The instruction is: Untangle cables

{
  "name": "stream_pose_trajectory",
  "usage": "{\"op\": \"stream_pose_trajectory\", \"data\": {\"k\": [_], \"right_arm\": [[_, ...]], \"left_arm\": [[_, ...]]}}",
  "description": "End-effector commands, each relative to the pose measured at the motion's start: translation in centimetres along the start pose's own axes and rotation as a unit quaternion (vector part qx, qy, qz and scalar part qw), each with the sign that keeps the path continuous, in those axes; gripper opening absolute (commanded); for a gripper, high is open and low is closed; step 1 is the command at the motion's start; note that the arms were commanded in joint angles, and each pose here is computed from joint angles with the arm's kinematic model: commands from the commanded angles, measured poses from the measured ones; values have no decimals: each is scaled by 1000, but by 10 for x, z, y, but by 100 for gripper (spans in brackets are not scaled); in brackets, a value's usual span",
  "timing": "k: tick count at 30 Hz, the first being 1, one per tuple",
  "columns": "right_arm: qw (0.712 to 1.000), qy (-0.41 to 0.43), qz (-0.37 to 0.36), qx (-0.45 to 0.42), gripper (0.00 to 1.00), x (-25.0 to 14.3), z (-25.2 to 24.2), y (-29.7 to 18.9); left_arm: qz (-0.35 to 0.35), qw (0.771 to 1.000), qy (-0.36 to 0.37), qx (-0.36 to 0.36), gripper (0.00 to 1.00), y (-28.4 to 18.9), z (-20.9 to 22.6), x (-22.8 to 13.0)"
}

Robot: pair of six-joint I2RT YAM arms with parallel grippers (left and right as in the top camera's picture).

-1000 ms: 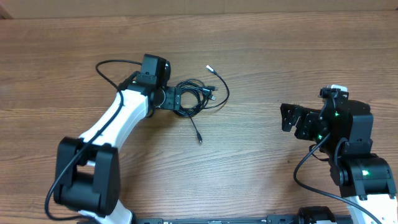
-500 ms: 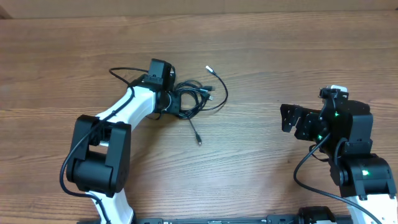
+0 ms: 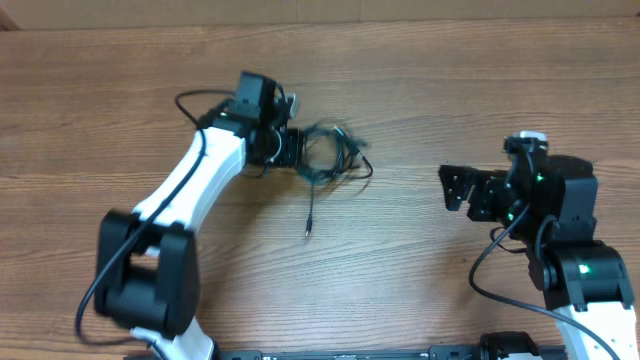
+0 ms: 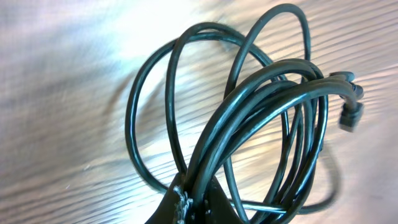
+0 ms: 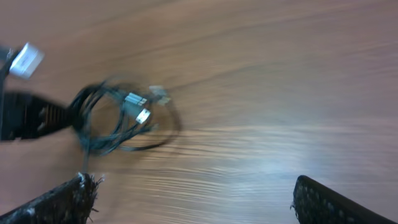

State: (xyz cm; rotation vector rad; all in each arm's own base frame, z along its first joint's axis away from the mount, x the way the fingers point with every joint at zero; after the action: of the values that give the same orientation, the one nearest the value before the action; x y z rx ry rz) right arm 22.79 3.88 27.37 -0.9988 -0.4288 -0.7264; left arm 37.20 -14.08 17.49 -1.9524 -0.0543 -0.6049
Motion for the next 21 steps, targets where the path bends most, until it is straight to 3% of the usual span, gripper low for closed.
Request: {"op": "stream_pose_trajectory", "data": {"k": [1,7,11,21], "right_arm": [[991,-29,34,123,100,4,26,4],[988,-25,58,140,99,7,26,27],[986,-32,84,142,93,0,31,43],[991,9,122,49,92,-19,28,75]], "left_arm": [[-49,993,73,-77,4,-38,-42,14],[-34,987,120,-101,4,-39,-74,5],[-29,983,142,-113,4,-35,-94,2],[-54,977,146,-143,4,-50,-115,18]]}}
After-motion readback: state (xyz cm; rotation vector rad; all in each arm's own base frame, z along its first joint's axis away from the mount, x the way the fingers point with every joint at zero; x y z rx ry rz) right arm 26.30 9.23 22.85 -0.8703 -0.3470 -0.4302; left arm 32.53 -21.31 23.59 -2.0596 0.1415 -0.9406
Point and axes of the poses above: each gripper's point midway between its finger pads, its own y axis out along the fingers, its own z axis along the line the jaws close on, x = y × z, the point moved 8 cm from there along -y, back along the fingers, and after that the axes turned 10 degrees about y, right-handed, at the moved point
